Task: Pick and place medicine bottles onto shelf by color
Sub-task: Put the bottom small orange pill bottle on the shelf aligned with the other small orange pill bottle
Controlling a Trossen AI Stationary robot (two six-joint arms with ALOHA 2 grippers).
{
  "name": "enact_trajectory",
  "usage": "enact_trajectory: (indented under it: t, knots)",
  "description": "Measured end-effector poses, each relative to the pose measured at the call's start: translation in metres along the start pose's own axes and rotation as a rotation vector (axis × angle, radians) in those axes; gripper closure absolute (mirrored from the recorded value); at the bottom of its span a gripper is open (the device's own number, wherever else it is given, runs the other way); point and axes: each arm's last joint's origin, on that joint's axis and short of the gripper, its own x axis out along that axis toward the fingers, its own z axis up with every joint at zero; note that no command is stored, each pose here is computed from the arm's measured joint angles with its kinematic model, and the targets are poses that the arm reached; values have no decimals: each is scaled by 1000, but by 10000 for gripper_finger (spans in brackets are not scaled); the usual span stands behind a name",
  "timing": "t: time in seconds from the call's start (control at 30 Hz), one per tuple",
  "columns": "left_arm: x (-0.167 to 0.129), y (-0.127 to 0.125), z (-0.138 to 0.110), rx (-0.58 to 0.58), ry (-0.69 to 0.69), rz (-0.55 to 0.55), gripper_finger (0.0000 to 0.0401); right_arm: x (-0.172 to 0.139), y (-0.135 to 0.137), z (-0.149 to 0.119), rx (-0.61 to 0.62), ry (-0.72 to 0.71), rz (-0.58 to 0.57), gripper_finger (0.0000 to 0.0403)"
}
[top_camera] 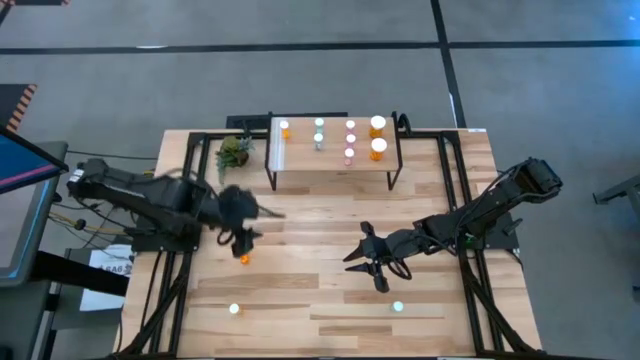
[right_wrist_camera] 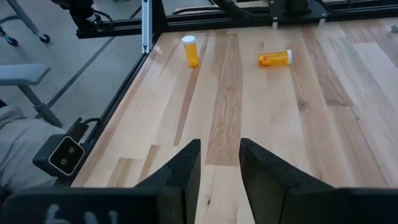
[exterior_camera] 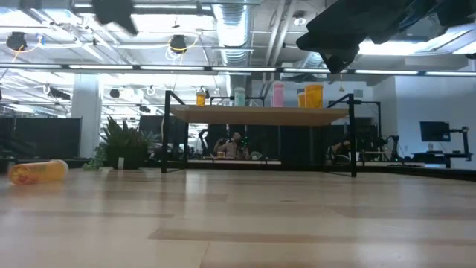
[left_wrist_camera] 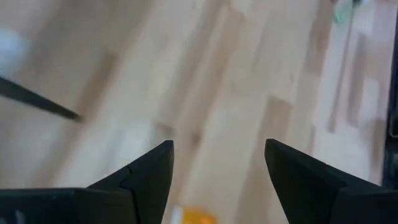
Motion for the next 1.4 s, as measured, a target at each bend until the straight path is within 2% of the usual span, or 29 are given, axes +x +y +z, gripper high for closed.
enact_trajectory:
  t: [0.17, 0.33, 0.43, 0.67, 0.93, 1.3, 1.4]
  knots:
    - [39, -11, -38, -96, 177, -54, 164, 1, -6, 2, 8, -11, -21, 270]
    - [72, -14, -69, -154, 342, 0, 164, 1, -13, 4, 21, -23, -44, 270]
    - [82, -16, -82, -133, 408, 28, 164, 2, -16, 5, 43, -25, -55, 270]
    - [83, -36, -82, -20, 330, -98, 164, 2, -18, 5, 44, -24, -60, 270]
    - [77, -52, -91, 76, 315, -186, 164, 2, -23, 6, 43, -34, -98, 270]
    - [70, -62, -103, 90, 411, -269, 164, 2, -42, 11, 75, -68, -200, 270]
    - [66, -67, -110, 52, 455, -289, 164, 2, -48, 11, 69, -59, -221, 270]
